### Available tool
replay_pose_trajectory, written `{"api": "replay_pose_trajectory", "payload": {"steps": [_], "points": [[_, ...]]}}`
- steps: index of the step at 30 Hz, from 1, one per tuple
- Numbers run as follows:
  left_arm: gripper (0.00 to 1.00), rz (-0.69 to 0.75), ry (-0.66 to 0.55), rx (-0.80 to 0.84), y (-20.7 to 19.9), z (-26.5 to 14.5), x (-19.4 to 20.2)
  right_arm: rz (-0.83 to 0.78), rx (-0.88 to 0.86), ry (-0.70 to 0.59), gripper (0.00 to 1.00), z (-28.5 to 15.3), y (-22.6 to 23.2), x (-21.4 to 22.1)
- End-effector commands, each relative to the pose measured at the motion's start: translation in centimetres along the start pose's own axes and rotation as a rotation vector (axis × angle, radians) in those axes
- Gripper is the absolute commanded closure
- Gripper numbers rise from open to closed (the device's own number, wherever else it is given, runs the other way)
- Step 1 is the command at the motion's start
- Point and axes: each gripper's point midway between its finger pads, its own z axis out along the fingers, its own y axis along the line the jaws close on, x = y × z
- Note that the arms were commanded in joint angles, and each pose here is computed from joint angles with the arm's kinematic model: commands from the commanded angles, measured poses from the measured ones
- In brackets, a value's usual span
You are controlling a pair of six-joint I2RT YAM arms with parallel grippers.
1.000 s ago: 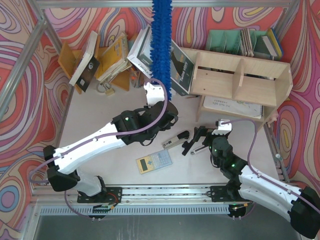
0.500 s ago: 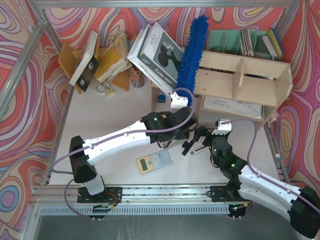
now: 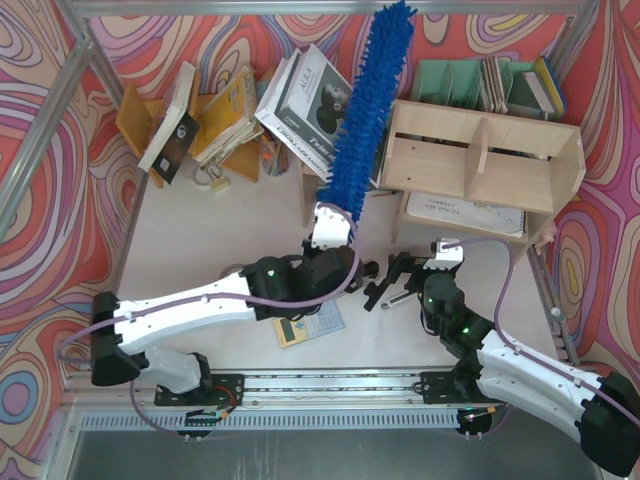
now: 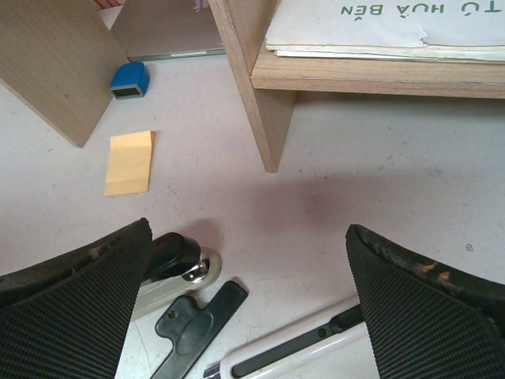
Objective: Dust the bookshelf with a duster
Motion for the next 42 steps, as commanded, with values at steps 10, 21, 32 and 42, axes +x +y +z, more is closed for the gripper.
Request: {"api": "replay_pose_trajectory", "payload": {"steps": [10,21,32,42], "points": [[1.0,0.069,-0.558,-0.06,6.8,-1.8,-3.2,0.002,0.021,0.005,0.02,0.1,-0.2,0.3],[1.0,0.187,-0.587,-0.227,12.6,1.6,-2.5,-0.013,0.032,0.027,0.01,0.4,-0.3,1.0],[1.0,0.346,-0.607,-0.333,13.8,5.9,-4.3,-0.025,0.049,0.037,0.01,0.6,-0.4,1.3],[1.0,0.383,-0.549,-0.285,12.8,9.6,-1.8,-0.032,0.054,0.044,0.01,0.8,-0.4,1.5]]}}
